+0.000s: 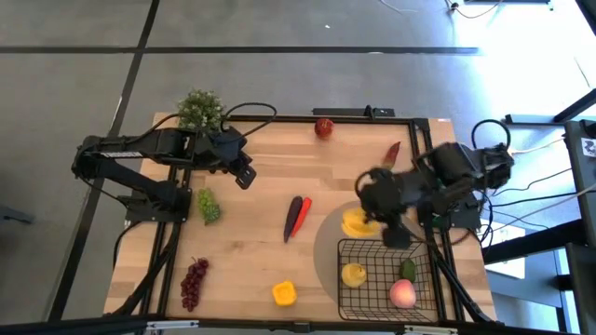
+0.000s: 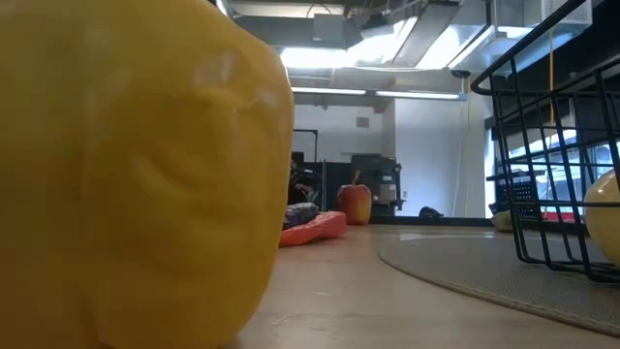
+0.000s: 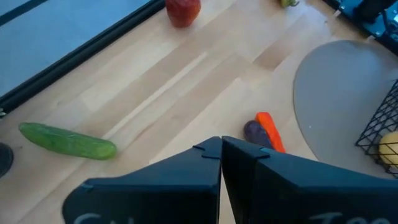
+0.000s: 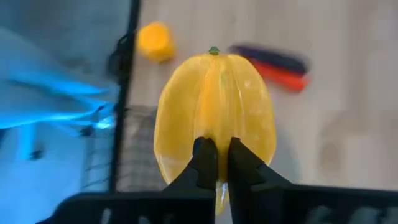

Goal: Build produce basket
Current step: Put the yellow star fruit into the wire basket

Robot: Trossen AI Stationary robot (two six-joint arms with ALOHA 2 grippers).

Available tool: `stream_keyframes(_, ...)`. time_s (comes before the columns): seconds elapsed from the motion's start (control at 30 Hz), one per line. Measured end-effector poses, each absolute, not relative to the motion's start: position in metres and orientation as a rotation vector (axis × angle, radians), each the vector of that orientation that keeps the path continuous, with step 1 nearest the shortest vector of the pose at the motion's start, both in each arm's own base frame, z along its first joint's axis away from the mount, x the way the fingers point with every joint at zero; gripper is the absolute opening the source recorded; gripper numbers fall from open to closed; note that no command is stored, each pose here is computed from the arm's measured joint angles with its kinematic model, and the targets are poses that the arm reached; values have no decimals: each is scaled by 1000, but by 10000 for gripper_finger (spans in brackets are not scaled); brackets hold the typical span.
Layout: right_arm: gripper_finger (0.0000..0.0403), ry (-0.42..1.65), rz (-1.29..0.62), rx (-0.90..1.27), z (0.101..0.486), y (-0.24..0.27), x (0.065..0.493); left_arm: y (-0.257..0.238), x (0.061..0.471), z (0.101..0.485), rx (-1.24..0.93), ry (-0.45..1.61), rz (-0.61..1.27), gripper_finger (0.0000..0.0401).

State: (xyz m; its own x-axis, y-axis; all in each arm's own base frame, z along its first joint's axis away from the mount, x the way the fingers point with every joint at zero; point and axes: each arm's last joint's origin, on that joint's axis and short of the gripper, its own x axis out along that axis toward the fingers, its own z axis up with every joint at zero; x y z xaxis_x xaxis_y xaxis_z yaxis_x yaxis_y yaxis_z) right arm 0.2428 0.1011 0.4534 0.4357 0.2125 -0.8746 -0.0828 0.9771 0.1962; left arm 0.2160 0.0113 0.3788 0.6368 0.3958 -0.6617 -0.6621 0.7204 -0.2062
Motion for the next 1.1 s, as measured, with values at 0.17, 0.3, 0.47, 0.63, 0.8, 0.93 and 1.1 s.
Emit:
stream_keyframes(0.17,0,1286,171,274,426,125,210,7,216,379,-469,628,618,0)
stream_keyframes(0.3,0,1419,115,335,396,144,194,6,216,379,-481,625,616,0)
stream_keyframes(0.47,0,1491,87,330,358,163,189,6,216,379,-485,621,622,0)
stream_keyframes(0.63,0,1499,90,321,319,173,194,6,216,379,-482,618,628,0)
stream_keyframes(0.8,0,1458,121,305,285,177,200,6,216,379,-482,618,628,0)
stream_keyframes(0.93,0,1453,128,300,263,177,200,6,216,379,-482,618,628,0)
stream_keyframes(1.1,0,1473,104,311,240,175,197,6,216,379,-479,619,628,0)
